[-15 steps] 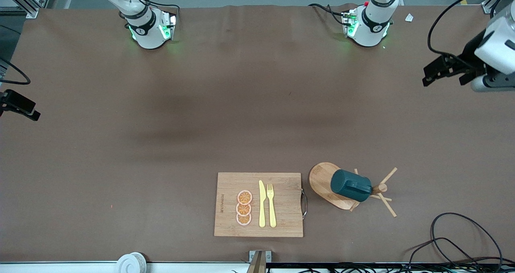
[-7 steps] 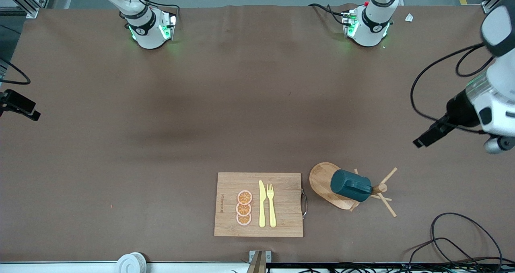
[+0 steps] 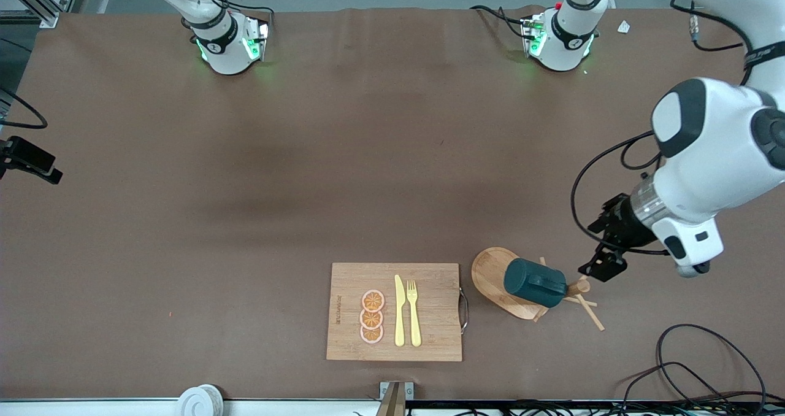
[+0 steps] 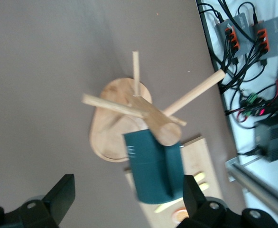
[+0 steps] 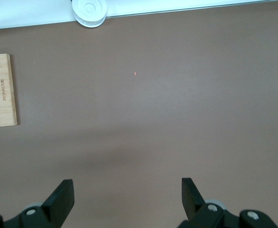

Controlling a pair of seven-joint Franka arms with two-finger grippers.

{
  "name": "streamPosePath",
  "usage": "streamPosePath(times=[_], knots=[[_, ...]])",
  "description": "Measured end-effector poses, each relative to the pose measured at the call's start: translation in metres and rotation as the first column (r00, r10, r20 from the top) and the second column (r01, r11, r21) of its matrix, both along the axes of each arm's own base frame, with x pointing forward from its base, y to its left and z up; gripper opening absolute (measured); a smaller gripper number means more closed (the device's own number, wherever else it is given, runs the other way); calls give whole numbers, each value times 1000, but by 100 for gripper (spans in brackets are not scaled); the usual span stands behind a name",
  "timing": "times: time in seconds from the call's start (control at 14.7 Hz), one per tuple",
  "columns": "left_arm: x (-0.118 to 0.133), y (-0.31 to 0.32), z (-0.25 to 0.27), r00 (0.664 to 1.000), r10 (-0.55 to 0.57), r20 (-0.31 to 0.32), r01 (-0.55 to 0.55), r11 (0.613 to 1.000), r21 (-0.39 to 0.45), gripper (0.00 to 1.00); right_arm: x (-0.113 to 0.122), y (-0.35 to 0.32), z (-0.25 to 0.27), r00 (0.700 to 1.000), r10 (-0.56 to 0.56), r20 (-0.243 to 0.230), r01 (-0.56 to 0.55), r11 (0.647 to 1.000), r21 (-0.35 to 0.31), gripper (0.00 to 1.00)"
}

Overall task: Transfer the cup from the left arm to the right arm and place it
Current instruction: 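Reach the left gripper down to the teal mug on the stand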

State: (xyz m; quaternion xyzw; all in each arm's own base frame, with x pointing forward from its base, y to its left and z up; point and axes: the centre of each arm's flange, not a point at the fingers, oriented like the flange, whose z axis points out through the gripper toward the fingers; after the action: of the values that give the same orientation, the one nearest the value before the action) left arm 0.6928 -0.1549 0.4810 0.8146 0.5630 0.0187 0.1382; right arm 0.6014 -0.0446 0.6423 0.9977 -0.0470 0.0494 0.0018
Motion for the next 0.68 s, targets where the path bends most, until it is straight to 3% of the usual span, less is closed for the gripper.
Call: streamPosePath(times=[0.14, 0.68], knots=[[10, -6, -13, 998, 66, 18, -65, 997, -29, 100, 0, 0, 0, 1000, 0, 0, 0, 1000, 0, 100], [21, -29, -55, 990, 139, -4, -139, 987, -80, 100, 0, 0, 0, 1000, 0, 0, 0, 1000, 0, 100]])
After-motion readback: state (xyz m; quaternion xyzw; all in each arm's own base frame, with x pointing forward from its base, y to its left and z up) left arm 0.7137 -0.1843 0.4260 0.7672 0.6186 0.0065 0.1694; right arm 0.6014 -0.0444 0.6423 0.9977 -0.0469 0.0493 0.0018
